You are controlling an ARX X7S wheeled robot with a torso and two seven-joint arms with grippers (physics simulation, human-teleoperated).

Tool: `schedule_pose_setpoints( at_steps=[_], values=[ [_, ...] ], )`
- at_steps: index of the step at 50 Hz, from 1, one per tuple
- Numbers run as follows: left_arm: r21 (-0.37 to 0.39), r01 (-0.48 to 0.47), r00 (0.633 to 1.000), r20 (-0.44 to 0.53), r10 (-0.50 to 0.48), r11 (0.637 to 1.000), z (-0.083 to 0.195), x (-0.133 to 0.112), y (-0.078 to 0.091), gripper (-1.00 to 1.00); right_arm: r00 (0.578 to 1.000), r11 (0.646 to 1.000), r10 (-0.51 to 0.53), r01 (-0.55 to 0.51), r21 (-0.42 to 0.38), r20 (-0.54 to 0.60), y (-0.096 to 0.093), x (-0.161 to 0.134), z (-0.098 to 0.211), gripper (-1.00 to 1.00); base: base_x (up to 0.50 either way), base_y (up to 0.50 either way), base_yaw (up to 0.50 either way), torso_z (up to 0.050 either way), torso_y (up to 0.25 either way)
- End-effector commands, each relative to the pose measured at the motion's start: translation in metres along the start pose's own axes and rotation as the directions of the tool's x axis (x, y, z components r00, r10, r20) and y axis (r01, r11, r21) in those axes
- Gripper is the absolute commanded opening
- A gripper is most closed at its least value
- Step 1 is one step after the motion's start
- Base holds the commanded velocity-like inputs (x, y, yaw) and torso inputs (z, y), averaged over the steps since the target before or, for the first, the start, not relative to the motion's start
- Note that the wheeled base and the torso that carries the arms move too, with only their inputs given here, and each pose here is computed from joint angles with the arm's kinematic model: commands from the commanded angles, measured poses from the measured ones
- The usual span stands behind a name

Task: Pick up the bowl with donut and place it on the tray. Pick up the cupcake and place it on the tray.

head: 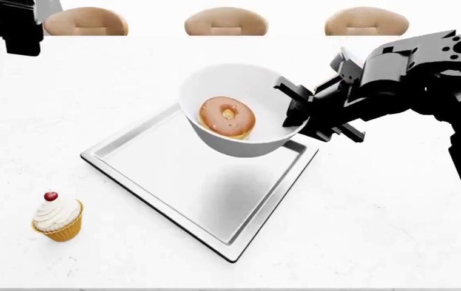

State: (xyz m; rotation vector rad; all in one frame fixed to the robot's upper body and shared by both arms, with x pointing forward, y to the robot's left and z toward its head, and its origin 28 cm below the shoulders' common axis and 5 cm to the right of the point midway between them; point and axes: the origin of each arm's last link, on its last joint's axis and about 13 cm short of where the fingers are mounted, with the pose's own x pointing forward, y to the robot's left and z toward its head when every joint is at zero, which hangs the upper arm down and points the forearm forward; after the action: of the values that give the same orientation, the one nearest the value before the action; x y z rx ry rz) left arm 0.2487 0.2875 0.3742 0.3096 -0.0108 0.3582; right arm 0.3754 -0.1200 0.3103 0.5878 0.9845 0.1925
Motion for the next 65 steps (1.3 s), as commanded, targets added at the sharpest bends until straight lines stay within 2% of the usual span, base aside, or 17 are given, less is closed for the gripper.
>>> schedule_pose_setpoints(
  at_steps=[1, 16, 46, 47, 65],
  values=[
    [0.000, 0.000, 1.000, -0.003, 0.000, 1.000, -0.001, 0.001, 0.000, 1.00, 0.997, 0.997, 0.077, -0.077, 0.023, -0.010, -0.005, 0.009, -0.002, -1.00, 0.00, 0.00, 0.00, 0.000, 0.000],
    [-0.006, -0.004, 1.000, -0.007, 0.004, 1.000, -0.003, 0.002, 0.000, 1.00, 0.995, 0.995, 0.096, -0.096, 0.005, -0.037, -0.006, 0.022, -0.008, -1.00, 0.00, 0.00, 0.00, 0.000, 0.001],
    [-0.013, -0.009, 1.000, -0.004, 0.009, 1.000, -0.003, 0.002, 0.001, 1.00, 0.990, 0.990, 0.138, -0.138, 0.019, -0.012, -0.006, 0.021, -0.005, -1.00, 0.00, 0.00, 0.00, 0.001, 0.000],
    [-0.013, -0.009, 1.000, -0.004, 0.009, 1.000, -0.003, 0.002, 0.002, 1.00, 0.990, 0.990, 0.140, -0.140, 0.017, -0.008, -0.006, 0.020, -0.005, 1.00, 0.00, 0.00, 0.00, 0.000, 0.000],
    [-0.021, -0.012, 1.000, -0.007, 0.012, 1.000, -0.005, 0.001, 0.003, 1.00, 0.991, 0.991, 0.132, -0.131, -0.025, 0.005, -0.005, 0.016, -0.002, 1.00, 0.00, 0.00, 0.00, 0.000, 0.000]
  ],
)
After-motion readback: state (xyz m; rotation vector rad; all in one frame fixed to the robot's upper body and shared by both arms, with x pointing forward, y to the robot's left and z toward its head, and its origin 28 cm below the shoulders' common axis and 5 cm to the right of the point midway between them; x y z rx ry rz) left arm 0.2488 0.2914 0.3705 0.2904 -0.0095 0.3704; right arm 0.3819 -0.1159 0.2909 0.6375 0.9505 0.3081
